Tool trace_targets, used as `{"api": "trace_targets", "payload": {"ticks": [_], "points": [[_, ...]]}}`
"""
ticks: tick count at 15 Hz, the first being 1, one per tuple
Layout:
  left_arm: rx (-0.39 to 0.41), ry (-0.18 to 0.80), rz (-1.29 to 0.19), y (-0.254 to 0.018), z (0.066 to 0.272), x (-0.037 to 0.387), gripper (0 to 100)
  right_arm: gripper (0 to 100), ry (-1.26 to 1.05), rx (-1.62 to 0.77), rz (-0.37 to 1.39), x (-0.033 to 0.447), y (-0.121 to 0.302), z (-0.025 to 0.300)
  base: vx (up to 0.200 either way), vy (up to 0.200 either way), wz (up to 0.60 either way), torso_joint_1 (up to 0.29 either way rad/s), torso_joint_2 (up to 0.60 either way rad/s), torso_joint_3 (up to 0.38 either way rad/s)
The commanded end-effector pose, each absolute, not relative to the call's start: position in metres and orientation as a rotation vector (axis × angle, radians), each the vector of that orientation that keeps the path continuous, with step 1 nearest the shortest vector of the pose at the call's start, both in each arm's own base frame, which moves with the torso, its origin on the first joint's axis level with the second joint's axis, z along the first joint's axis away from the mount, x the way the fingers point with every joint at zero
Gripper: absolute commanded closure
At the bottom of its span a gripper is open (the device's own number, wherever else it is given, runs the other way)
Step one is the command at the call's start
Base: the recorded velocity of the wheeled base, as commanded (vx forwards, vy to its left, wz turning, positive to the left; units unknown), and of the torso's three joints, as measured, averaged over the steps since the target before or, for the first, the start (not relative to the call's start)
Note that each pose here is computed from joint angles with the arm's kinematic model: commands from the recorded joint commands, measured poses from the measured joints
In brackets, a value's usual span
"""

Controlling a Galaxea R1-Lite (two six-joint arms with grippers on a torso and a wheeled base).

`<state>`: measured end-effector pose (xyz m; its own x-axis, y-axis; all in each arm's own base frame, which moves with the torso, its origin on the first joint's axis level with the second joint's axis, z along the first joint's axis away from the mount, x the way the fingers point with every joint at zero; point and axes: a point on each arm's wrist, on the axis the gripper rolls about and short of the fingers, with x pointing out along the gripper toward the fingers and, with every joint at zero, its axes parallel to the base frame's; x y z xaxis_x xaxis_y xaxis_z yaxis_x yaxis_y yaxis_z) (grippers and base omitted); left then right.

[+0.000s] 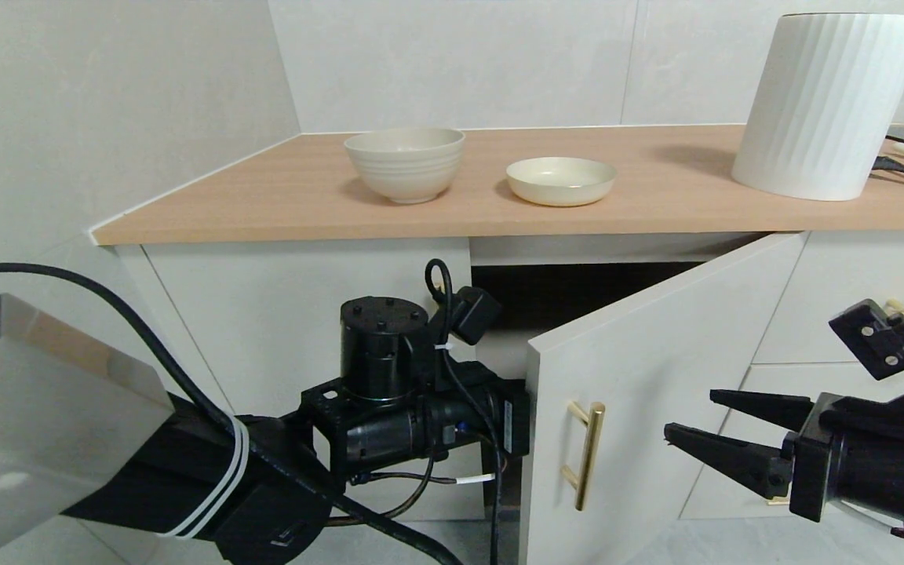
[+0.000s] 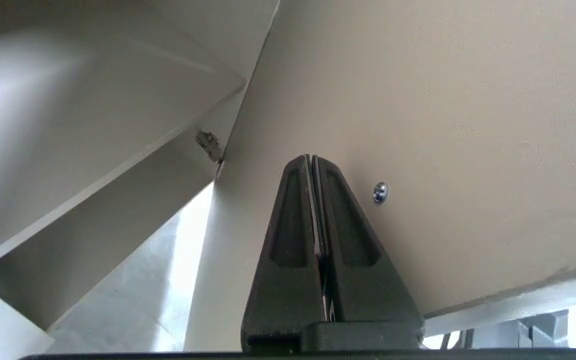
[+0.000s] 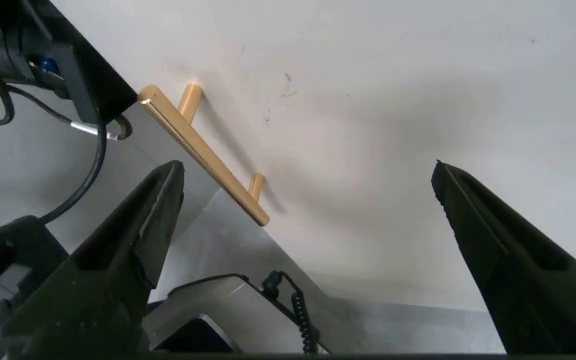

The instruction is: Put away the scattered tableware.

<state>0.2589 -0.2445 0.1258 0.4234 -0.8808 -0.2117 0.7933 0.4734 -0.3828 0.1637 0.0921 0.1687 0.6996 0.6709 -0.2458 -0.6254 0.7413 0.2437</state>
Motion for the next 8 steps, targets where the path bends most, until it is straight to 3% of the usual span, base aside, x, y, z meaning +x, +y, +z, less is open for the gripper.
{"api": "trace_targets", "payload": {"ticks": [1,4,8], "points": [[-0.240,0.405,-1.061,-0.244,0.128,0.258,100,0,0.334,0.145,0.727,0.164,0.093,0.168,0.000,0.000,0.00,0.000,0.00,0.000],[-0.239,0.403,-1.076,-0.249,0.128,0.258,100,0,0.332,0.145,0.727,0.163,0.092,0.168,-0.200,0.000,0.00,0.007,0.00,-0.004],[-0.235,0.404,-1.108,-0.263,0.128,0.255,100,0,0.263,0.154,0.727,0.154,0.087,0.181,0.000,0.000,0.00,0.000,0.00,0.000]]}}
